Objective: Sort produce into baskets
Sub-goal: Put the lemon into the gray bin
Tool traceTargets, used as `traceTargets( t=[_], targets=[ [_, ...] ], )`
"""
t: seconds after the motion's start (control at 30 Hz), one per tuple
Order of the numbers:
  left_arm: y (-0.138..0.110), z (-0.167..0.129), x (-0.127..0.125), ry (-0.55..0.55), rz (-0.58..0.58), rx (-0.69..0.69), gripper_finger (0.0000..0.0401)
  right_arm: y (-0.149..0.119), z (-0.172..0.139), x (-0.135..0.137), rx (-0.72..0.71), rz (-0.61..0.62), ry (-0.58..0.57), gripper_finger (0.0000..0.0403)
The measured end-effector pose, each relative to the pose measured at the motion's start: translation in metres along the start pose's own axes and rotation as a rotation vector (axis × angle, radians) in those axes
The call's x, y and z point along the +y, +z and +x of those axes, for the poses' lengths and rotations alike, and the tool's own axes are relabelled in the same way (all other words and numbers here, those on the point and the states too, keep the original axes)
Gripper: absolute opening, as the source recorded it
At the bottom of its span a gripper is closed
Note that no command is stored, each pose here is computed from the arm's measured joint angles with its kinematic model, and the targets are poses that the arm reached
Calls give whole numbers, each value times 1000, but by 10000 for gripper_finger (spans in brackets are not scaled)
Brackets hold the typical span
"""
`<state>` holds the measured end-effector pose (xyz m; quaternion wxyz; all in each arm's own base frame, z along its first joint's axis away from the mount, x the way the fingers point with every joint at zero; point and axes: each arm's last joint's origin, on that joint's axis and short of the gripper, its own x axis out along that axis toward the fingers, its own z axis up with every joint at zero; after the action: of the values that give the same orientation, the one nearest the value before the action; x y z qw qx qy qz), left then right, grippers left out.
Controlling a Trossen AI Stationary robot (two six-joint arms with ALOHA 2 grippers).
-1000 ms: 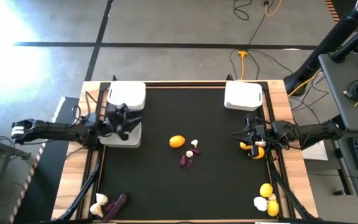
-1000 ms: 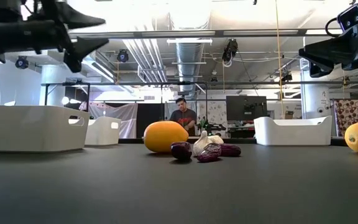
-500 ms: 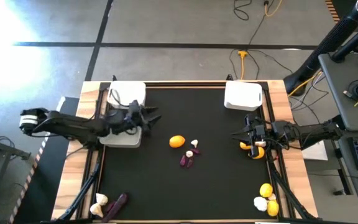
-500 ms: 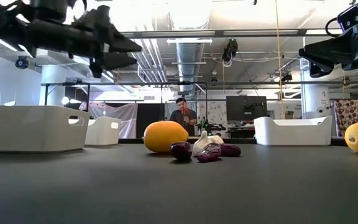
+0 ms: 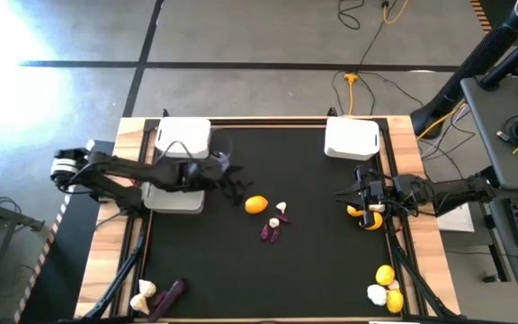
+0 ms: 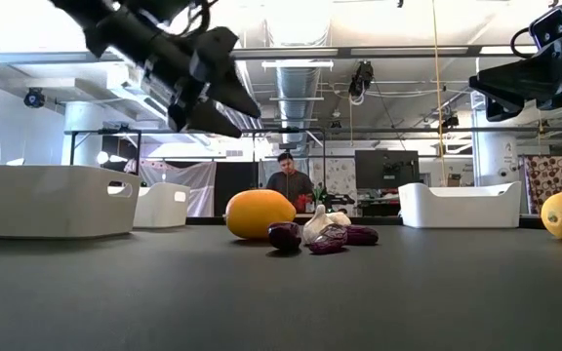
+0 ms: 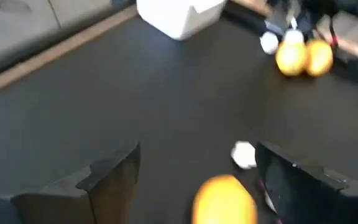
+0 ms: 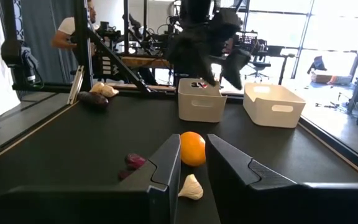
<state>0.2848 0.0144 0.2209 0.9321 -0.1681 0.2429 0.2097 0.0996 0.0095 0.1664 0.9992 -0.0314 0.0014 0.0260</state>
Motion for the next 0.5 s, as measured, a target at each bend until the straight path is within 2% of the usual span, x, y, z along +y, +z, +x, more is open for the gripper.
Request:
traceTargets(
  t=[0.27, 0.5],
  targets=[
    [-20, 23, -51, 43, 156, 169, 300, 0, 0, 0, 0, 1, 0, 68],
    [-40, 58, -59, 95, 182, 268, 300, 0, 0, 0, 0, 0, -1, 68]
  ],
)
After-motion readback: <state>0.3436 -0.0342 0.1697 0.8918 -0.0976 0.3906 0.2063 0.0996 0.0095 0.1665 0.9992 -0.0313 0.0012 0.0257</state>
